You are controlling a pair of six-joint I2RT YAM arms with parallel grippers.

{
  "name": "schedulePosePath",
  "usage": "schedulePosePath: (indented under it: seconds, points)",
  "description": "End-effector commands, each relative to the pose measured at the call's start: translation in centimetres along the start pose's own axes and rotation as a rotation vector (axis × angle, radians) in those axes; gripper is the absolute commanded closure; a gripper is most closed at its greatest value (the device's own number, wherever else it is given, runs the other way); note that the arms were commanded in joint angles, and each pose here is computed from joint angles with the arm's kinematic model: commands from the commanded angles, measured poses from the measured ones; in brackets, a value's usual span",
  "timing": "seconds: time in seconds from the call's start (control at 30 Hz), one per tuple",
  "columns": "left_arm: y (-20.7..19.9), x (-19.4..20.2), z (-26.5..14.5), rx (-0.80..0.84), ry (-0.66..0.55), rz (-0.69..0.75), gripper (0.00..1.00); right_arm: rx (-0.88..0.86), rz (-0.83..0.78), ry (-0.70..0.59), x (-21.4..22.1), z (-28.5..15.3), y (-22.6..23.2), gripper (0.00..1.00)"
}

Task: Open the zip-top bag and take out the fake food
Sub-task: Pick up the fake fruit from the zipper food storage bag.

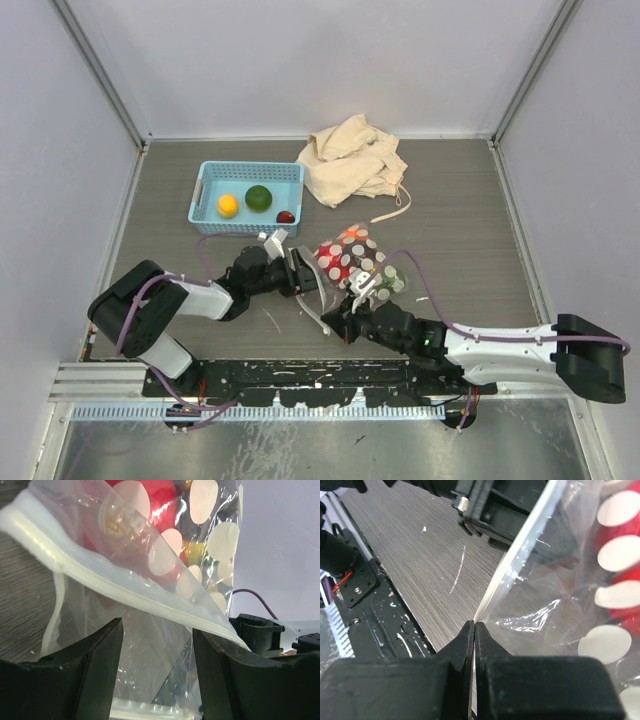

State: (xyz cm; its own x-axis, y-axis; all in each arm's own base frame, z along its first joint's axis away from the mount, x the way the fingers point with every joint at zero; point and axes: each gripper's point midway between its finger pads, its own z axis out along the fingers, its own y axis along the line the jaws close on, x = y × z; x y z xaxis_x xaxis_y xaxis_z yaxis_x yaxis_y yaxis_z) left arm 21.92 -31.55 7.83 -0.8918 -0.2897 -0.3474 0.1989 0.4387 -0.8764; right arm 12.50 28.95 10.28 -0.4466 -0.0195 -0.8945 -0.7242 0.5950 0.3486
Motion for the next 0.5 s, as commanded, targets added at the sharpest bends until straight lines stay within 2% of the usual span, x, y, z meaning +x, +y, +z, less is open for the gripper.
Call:
schedulePosePath:
  seconds: [0.0, 0.23, 0.27, 0.37, 0.47]
  points:
    - [-2.1, -1.7, 0.4, 0.072, -0.065, 0.038, 0.42, -0.116, -0.009, -0.132, -4.9, 0.7, 3.8, 0.99]
    - [-1.4, -1.5, 0.7, 0.067, -0.069, 0.029, 0.41, -0.148, -0.030, -0.104, -4.9, 1.2, 4.9, 0.98]
    - [-1.4, -1.5, 0.7, 0.071, -0.068, 0.028, 0.42, -0.138, -0.031, -0.096, -4.8, 1.2, 4.8, 0.95]
    - [-1.4, -1.4, 0.9, 0.078, -0.064, 0.024, 0.42, -0.121, -0.031, -0.100, -5.0, 0.6, 4.4, 0.75]
    - [-1.4, -1.3, 0.9, 0.080, -0.061, 0.026, 0.42, -0.124, -0.035, -0.135, -6.1, -0.9, 4.1, 0.68]
